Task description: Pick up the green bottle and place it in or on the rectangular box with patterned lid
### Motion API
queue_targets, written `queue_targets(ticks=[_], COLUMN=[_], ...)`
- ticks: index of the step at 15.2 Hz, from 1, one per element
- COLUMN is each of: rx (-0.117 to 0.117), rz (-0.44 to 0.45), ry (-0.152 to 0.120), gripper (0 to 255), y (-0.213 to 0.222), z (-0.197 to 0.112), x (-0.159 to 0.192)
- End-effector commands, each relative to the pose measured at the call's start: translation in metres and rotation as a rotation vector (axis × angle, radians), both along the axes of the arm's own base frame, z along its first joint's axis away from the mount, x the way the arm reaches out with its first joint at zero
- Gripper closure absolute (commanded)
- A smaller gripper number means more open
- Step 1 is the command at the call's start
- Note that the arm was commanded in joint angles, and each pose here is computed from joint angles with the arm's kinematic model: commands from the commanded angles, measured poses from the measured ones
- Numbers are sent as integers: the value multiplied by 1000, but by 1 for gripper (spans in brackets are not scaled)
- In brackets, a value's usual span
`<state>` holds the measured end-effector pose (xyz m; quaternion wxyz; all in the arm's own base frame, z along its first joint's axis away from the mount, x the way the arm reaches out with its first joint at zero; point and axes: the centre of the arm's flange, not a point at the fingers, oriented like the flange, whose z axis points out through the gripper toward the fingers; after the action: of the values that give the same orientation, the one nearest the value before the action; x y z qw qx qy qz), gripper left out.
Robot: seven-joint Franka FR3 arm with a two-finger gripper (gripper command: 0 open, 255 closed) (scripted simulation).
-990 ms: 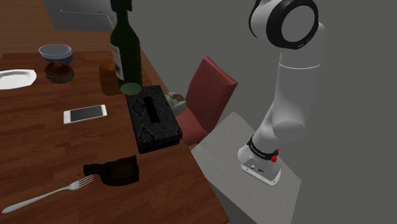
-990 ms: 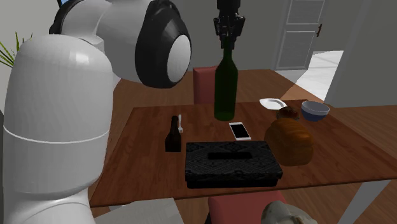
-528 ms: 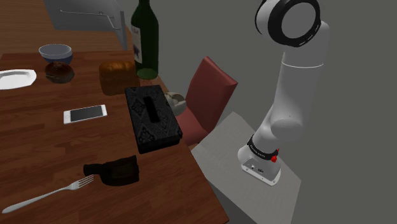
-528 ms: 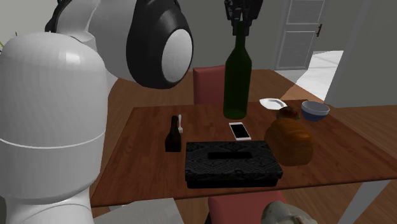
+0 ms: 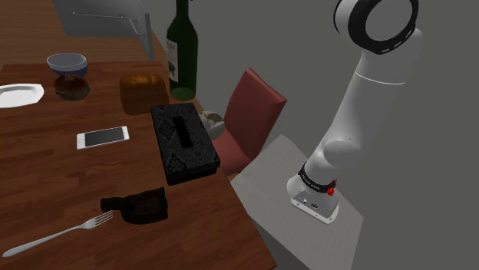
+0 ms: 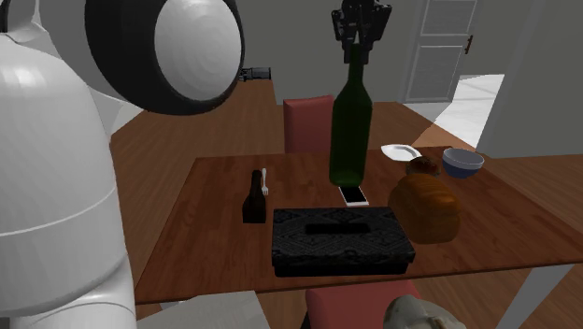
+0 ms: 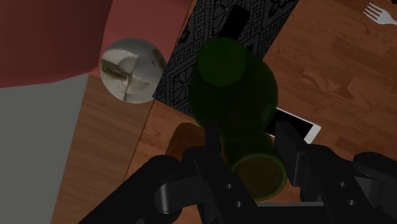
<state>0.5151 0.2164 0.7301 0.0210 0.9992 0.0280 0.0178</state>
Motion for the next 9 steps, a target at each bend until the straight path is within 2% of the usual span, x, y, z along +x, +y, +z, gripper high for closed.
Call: queue_targets(ticks=[1,9], rx=[1,1], rz=[-1,-1], ry=[-1,-1], gripper=[255,255], y=[1,1], z=[-13,-55], x=[-1,-1])
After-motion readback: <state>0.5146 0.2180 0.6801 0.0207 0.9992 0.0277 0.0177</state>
